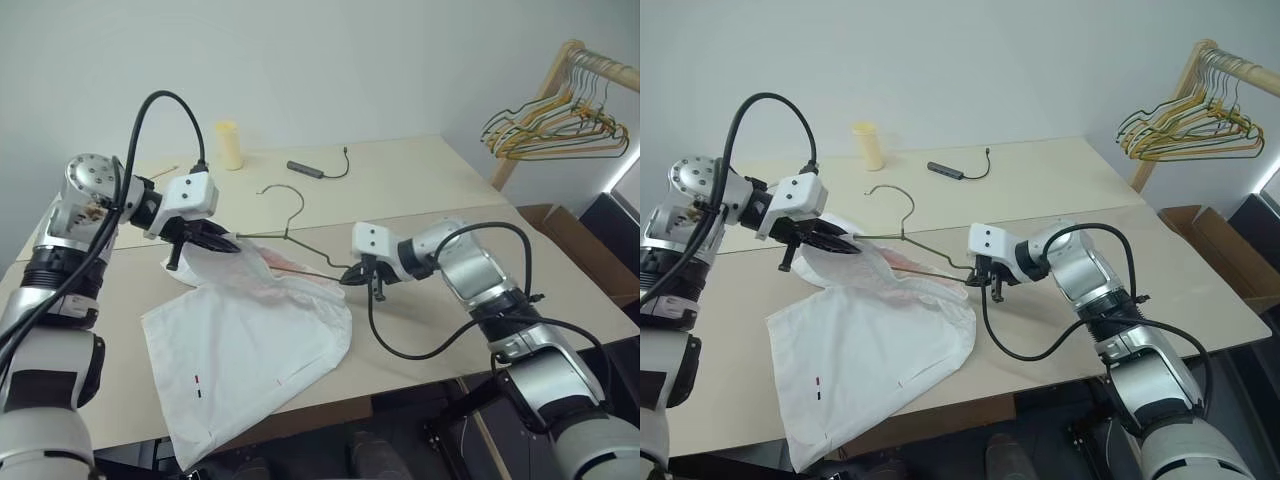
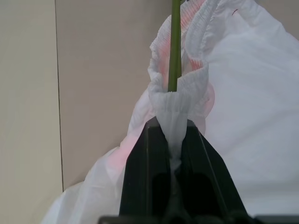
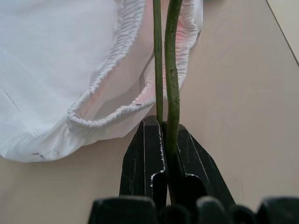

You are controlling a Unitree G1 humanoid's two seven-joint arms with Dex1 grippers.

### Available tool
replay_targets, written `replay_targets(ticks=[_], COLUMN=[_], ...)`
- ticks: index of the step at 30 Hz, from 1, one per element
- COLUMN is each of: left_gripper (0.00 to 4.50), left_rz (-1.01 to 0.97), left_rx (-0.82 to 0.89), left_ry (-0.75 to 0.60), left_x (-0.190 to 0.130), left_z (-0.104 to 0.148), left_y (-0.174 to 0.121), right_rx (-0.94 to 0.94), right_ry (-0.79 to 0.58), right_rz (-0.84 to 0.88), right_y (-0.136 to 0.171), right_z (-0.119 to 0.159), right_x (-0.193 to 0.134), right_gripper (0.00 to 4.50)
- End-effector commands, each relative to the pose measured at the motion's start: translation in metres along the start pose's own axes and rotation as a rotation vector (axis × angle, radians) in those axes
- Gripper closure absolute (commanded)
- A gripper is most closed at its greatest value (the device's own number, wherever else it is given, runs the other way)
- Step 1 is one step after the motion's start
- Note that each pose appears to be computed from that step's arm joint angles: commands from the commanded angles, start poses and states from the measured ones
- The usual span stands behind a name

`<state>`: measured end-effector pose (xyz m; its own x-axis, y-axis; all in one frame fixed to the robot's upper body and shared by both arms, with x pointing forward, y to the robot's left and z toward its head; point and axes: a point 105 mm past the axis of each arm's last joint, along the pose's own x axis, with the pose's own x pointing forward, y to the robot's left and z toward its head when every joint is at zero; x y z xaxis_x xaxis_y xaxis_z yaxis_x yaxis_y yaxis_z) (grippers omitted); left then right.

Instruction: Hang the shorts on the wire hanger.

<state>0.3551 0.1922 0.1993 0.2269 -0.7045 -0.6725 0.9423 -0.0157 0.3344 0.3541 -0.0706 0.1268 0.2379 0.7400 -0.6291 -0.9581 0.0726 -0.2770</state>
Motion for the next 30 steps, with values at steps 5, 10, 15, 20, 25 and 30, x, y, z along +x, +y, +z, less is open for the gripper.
replay_targets(ticks=[5,10,15,20,25,30], left_gripper=[4.50,4.50,4.50,4.50,4.50,4.50], left_rz=[0.101,0.164,0.196,0.214,0.223,0.219], left_rx=[0.107,0.097,0.088,0.072,0.064,0.059], left_ry=[0.022,0.013,0.016,0.000,-0.002,-0.009], left_x=[-0.014,-0.026,-0.032,-0.035,-0.035,-0.034], left_z=[0.012,0.011,0.006,0.004,0.002,0.001], left_y=[0.016,0.023,0.026,0.028,0.027,0.024], right_rx=[-0.039,-0.020,0.158,0.309,0.434,0.474], right_ry=[-0.092,-0.105,-0.162,-0.220,-0.200,-0.222], right_rz=[-0.109,-0.216,-0.312,-0.229,-0.184,-0.158], right_y=[-0.015,-0.022,-0.022,0.014,0.041,0.054], right_z=[0.025,0.018,0.012,0.008,-0.003,0.001], right_x=[-0.016,-0.048,-0.085,-0.079,-0.031,-0.002], right_gripper=[3.34,1.58,0.08,0.08,0.08,0.08])
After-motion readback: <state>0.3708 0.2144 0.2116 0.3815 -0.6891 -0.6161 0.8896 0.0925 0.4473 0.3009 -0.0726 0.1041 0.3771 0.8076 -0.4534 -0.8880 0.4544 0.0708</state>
